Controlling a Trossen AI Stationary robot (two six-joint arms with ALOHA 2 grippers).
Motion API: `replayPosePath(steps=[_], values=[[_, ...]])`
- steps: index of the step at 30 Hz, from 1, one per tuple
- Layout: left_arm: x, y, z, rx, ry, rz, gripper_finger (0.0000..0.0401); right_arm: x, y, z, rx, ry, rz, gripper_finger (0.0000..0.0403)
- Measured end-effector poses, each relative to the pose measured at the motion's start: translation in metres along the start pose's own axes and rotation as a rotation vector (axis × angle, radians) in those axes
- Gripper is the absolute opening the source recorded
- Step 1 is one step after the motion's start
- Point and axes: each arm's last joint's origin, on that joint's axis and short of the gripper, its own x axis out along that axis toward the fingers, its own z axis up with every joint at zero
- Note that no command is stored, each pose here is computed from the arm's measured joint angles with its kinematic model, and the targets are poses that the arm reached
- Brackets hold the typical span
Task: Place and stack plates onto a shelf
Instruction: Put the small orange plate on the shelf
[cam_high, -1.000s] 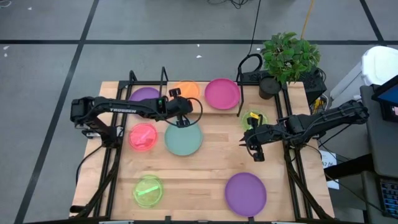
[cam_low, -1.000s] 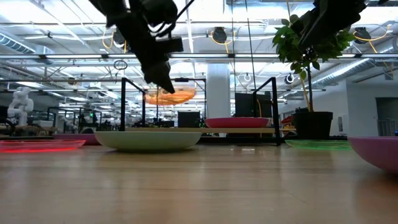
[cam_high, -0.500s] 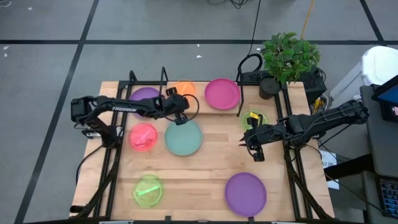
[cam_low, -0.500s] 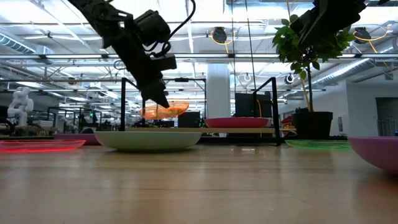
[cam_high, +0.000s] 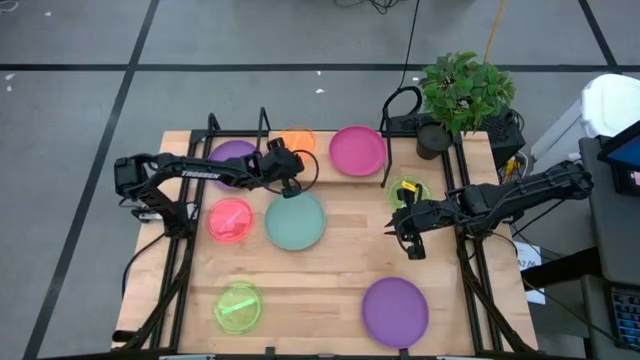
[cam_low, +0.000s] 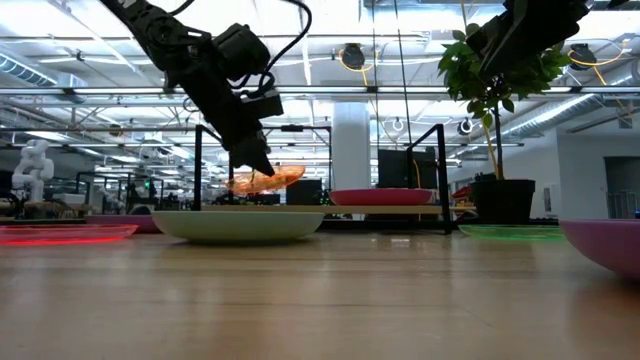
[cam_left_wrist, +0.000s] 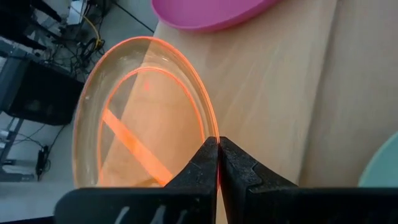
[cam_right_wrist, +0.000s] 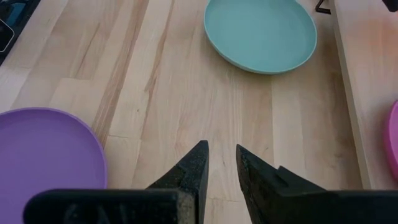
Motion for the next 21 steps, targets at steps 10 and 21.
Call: replayPosePath(steps=[10,21], values=[[0.015,-0.005,-0.005,0.0,0.021,-0.002,0.0006,0.0,0.0,0.0,-0.003,0.0,0.0,0.0068],[0.034,-0.016,-0.014,0.03,0.078,-0.017,0.0008,0.0,0.0,0.0,-0.007,0.0,0.0,0.0068]])
